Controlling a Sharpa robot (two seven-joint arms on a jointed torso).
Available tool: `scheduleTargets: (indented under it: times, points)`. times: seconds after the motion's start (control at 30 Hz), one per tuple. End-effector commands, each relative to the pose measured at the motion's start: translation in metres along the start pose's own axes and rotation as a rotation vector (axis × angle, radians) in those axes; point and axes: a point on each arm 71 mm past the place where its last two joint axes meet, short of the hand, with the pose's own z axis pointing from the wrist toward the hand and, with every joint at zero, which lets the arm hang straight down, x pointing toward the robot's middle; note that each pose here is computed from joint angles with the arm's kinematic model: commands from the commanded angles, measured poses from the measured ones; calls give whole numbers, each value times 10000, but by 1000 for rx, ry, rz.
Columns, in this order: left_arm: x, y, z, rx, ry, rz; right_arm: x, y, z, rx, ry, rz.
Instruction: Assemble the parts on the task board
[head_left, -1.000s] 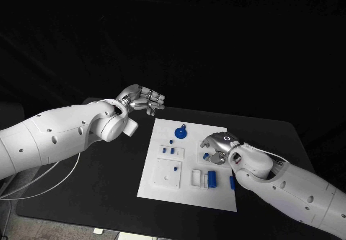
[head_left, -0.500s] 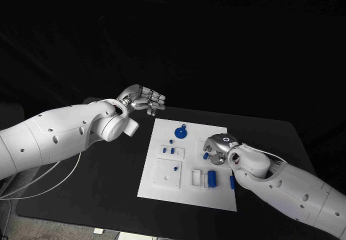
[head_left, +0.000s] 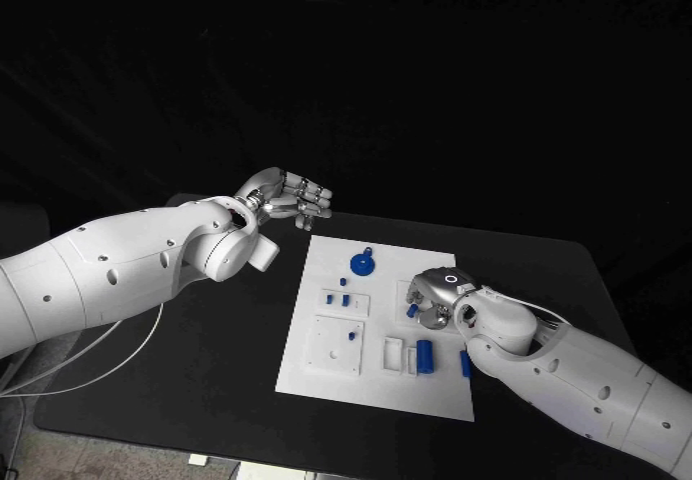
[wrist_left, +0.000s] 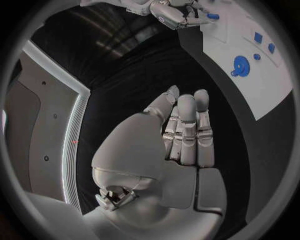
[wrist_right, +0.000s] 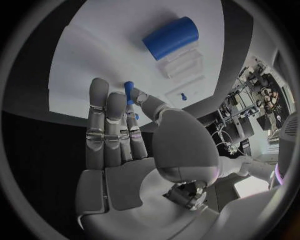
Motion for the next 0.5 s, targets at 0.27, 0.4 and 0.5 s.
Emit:
scheduleTargets:
  times: [0.27,0.4,0.5]
  points:
    - [21,-11,7,6,14,-9,35,39,27,-23,23,13]
    - [22,-11,7,5,14,-9,46,39,32,-23,30,14]
    - [21,-11,8,5,14,-9,52,37,34,-21,33,13]
